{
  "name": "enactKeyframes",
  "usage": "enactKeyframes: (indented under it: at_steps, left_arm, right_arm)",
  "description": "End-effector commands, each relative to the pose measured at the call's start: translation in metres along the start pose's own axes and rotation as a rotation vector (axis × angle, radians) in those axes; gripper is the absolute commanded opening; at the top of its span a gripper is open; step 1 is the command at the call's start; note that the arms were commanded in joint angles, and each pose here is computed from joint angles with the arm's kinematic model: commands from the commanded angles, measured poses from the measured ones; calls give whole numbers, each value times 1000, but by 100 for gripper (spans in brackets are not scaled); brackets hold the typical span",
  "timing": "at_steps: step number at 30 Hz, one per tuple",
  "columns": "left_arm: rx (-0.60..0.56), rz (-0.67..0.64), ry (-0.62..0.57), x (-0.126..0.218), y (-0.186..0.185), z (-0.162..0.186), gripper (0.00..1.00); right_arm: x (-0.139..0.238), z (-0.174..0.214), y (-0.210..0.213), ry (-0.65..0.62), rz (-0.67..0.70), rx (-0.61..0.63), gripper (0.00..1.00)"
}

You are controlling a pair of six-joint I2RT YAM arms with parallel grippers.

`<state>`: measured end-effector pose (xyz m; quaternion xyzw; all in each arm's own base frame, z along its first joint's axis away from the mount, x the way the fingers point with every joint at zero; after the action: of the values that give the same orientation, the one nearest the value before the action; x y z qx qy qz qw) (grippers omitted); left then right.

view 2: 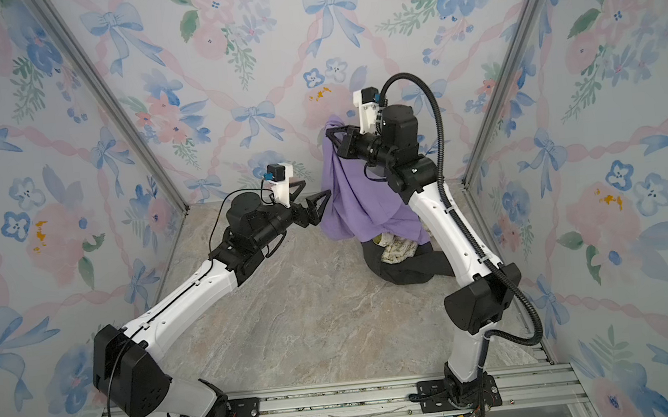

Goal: Pick out a specific cloth from the pile
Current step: 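Lift the lavender shirt with the right gripper toward the left gripper, then grasp the lavender shirt with the left gripper and release the right gripper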

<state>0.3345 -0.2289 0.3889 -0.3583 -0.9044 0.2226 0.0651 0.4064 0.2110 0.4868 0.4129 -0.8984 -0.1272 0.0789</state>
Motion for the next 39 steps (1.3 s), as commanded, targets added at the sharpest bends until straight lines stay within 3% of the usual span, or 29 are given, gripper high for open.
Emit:
enactKeyframes:
  at_steps: [1, 9, 15, 18, 22, 24, 31, 39]
  left_arm:
    - [-28, 50, -134, 12, -4, -27, 87]
    - [19, -5, -147, 9, 19, -34, 72]
    - [42, 6, -144, -2, 23, -36, 53]
    - [63, 29, -125, -10, 24, -34, 34]
    - [84, 57, -111, -19, 25, -35, 0]
    - [92, 52, -118, -21, 26, -37, 0]
    - [151, -23, -167, -10, 45, -52, 0]
    - [100, -199, -200, 23, 71, -87, 0]
  right_arm:
    - [3, -14, 29, -24, -128, 31, 0]
    - [-8, 4, 44, 45, -207, -9, 0]
    - [-15, 18, 50, 99, -247, -23, 0]
    - [-18, 23, 51, 116, -254, -26, 0]
    - [-20, 29, 49, 141, -250, -29, 2]
    - [-20, 32, 47, 152, -242, -26, 8]
    - [-9, 31, 32, 141, -149, -7, 44]
    - [6, 28, 17, 116, -63, 11, 63]
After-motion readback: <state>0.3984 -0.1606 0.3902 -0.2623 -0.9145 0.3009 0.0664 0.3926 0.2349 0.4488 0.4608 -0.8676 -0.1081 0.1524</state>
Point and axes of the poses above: each gripper's point midway between its finger pads, its own x axis back along the fingers, its own y axis along the line the jaws close on, z = x × y, the point moved 9 cm from there along x, back along the fingers, and after that the axes turned 15 degrees about x, right-handed, at the moved point
